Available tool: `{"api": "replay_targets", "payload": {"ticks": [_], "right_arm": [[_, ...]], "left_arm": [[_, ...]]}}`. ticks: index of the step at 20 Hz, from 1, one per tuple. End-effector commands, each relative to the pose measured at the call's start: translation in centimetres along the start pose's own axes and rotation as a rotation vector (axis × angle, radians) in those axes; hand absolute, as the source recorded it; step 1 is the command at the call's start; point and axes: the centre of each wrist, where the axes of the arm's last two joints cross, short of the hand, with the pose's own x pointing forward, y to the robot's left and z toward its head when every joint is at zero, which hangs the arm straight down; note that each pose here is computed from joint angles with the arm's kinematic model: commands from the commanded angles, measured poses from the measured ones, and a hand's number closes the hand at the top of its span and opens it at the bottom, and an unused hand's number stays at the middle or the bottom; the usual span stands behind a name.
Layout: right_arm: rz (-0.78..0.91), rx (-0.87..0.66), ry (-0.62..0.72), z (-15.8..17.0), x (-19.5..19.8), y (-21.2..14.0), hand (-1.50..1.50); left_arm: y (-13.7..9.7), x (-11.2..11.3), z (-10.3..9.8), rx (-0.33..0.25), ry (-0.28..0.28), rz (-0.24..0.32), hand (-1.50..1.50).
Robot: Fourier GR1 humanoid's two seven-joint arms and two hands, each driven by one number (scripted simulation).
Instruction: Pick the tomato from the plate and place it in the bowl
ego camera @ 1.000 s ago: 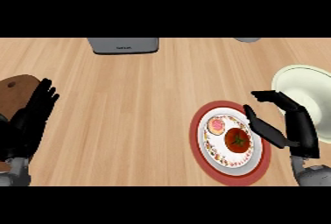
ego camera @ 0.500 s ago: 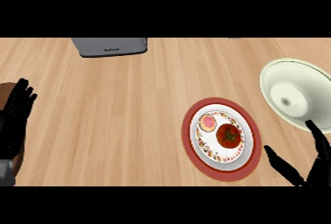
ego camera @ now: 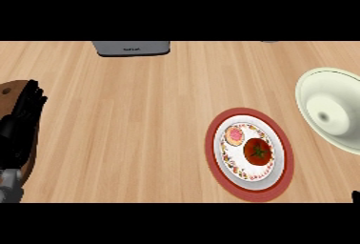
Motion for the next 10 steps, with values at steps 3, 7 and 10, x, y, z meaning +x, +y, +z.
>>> {"api": "replay_targets", "payload": {"ticks": [3,7,10], "right_arm": [[0.11,-0.071,0.029,-1.6,4.8,-4.3,-1.5],[0.206,0.09,0.105,-1.9,7.2,-6.1,-1.5],[0.302,0.202,0.164,-2.1,8.2,-5.9,-1.5]], "left_arm": [[-2.9,-0.6,-0.2,-0.035,-0.035,0.008,0.0],[-1.8,0.4,-1.3,-0.04,-0.026,0.0,0.0],[-1.3,-0.3,-0.7,-0.048,-0.029,-0.002,0.0]]}}
